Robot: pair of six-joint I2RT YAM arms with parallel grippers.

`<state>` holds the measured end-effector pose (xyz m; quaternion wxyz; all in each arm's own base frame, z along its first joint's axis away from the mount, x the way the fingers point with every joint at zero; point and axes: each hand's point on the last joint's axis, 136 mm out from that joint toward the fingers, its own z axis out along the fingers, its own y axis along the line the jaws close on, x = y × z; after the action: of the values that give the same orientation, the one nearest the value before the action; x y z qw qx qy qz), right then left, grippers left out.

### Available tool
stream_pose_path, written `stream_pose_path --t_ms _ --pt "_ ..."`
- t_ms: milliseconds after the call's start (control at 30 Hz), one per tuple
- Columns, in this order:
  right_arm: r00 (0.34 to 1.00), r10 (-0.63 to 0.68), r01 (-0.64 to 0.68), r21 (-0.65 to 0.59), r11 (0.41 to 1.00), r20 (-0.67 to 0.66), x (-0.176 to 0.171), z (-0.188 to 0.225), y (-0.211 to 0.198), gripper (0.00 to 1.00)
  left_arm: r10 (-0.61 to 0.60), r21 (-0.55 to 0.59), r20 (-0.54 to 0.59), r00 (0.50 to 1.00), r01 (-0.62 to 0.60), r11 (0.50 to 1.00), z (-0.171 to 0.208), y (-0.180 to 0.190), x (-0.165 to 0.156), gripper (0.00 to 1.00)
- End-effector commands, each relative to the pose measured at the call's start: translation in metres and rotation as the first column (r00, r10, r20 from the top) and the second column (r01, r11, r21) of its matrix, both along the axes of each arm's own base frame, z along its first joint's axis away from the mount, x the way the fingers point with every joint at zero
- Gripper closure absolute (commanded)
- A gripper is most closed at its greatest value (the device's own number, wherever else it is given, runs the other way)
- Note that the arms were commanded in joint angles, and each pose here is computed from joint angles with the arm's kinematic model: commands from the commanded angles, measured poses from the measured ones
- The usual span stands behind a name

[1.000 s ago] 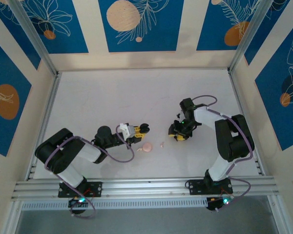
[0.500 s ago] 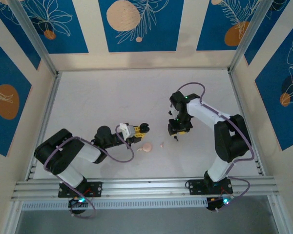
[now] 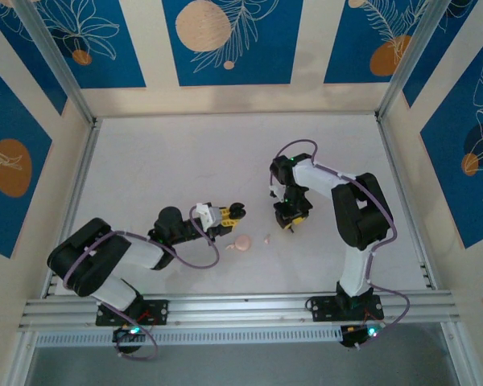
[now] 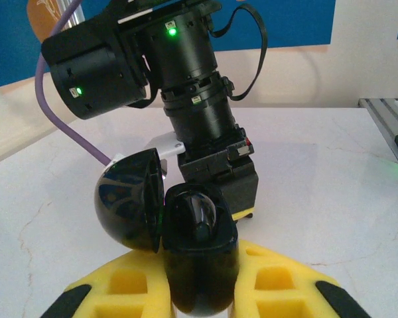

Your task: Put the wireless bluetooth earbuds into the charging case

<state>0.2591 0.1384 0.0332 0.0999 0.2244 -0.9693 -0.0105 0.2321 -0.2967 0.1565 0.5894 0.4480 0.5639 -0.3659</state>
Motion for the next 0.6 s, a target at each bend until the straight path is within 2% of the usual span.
stream_pose_path --t_ms 0,567 --pt "0.999 0.030 -0.029 0.022 0.999 -0.023 -0.001 0.000 0.008 0.62 -0.005 0.004 0.033 0.999 0.005 1.000 0.005 -0.002 -0.001 0.90" --pt "0.997 0.036 -0.036 0.011 0.999 -0.068 -0.010 -0.012 0.012 0.66 -0.007 0.011 0.023 1.000 0.006 1.000 0.002 -0.003 0.000 0.90"
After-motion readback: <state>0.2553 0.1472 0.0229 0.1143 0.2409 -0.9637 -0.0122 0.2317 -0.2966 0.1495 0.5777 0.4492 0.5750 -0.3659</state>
